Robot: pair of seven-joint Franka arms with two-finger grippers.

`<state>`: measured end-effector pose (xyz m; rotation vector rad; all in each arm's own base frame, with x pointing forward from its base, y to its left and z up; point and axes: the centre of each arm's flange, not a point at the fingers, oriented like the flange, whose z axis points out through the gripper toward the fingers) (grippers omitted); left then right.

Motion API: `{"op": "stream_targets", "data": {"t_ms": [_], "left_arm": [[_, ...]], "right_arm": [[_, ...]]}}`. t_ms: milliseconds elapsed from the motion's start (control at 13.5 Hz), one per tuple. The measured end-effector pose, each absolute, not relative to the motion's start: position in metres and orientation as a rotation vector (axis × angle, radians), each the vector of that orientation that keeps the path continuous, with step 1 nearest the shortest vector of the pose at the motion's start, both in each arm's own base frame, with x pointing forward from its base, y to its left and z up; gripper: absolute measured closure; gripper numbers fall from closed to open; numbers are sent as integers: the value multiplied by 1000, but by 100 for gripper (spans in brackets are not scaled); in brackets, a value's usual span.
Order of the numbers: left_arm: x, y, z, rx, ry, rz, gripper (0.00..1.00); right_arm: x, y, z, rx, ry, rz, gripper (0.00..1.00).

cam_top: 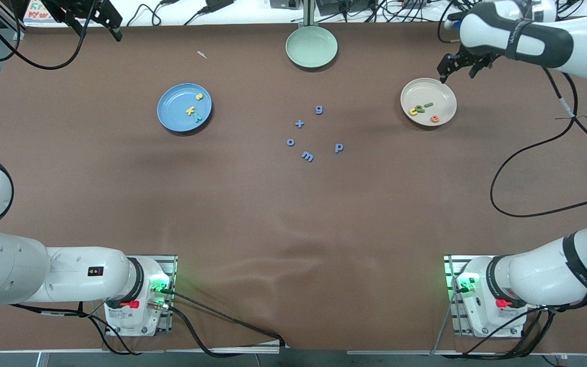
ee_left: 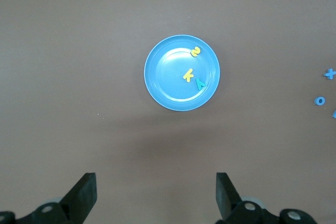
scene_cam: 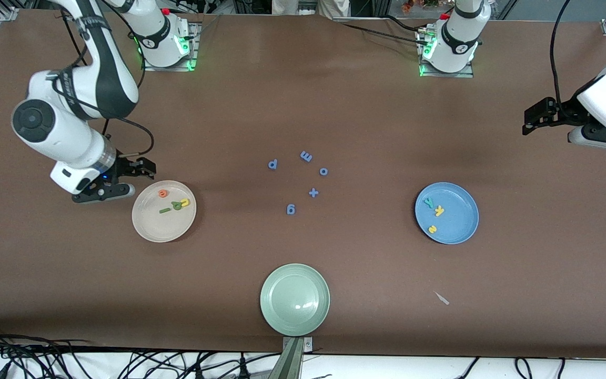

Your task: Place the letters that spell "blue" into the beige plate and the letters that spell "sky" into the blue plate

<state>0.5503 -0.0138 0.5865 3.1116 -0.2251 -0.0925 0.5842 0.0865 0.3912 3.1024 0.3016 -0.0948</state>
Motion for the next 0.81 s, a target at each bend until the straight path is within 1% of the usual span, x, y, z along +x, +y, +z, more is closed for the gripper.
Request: {"op": "stream_targets", "data": {"t_ms": [222,519,667,815], "left_arm": [[550,-15,587,3113,-210,-93,0],[550,-16,587,3114,-198,-95,0],[550,-16,587,3114,-197,-97,0],[549,-16,587,3114,-197,-97,0]], "right_arm": [[581,86,457,3103,298,-106,0],[566,82,568,3103,286,-131,0],[562,68,599,3106,247,-127,0],[561,51,609,3109,202,-135,0]]}}
